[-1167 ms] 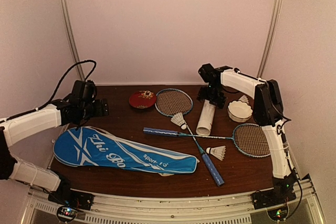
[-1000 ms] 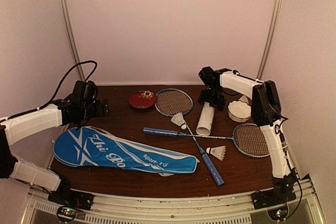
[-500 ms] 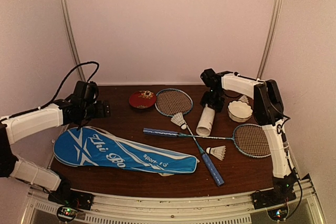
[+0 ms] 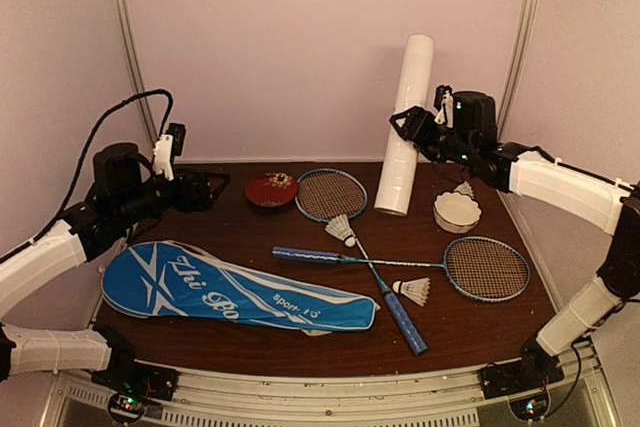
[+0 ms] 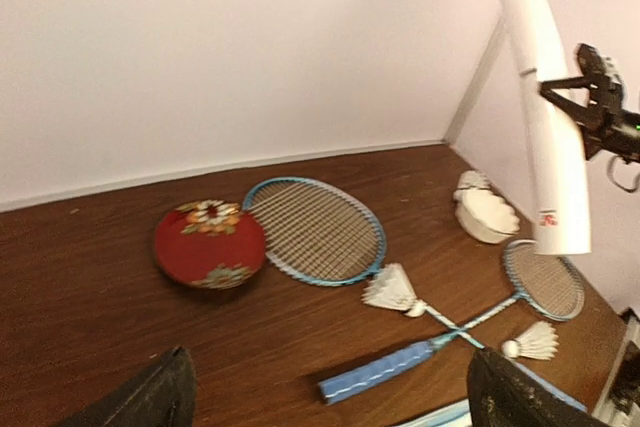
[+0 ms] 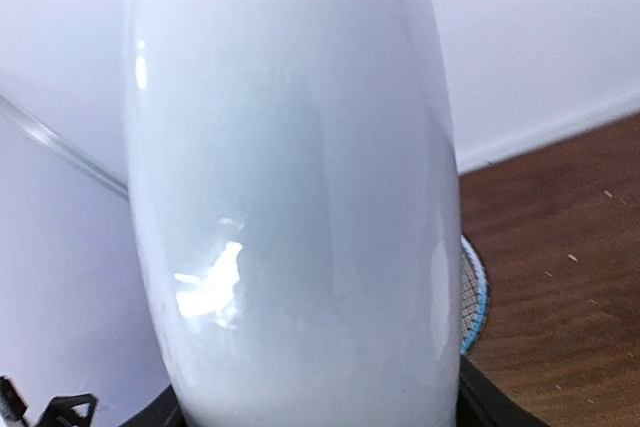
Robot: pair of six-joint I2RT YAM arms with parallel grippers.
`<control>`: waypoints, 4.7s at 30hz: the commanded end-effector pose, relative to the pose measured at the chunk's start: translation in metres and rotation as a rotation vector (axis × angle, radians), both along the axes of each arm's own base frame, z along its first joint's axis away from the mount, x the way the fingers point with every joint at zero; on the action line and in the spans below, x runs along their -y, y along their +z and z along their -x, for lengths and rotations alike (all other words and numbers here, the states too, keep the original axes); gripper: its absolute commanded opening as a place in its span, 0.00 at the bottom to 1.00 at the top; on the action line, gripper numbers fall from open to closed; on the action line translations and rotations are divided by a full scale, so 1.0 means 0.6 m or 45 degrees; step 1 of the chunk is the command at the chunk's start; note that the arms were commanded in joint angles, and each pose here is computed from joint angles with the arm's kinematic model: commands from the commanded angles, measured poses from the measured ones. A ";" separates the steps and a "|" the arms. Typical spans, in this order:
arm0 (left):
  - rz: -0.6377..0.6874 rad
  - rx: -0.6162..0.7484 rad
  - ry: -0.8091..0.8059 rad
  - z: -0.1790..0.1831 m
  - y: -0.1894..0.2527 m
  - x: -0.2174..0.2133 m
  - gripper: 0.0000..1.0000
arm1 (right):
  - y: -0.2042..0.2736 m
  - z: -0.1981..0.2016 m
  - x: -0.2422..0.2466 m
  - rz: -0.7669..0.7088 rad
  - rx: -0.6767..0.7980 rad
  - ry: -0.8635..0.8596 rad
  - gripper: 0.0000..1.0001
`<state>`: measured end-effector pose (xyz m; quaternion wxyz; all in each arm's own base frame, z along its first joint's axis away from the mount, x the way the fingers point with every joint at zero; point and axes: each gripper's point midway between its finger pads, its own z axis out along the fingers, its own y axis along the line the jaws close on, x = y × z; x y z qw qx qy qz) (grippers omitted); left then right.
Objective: Pack up the badminton gear
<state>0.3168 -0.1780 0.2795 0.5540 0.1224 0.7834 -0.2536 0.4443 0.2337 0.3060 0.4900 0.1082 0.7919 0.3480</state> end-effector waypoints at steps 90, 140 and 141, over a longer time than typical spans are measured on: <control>-0.005 0.332 -1.062 0.255 0.100 0.328 0.98 | 0.212 0.410 -0.173 -0.080 0.941 0.827 0.55; -0.514 0.440 -0.734 0.192 -0.032 0.319 0.68 | 0.146 0.423 -0.137 0.044 0.716 0.692 1.00; -0.557 0.445 -0.743 0.196 -0.047 0.308 0.68 | 0.131 0.428 -0.127 0.112 0.675 0.709 1.00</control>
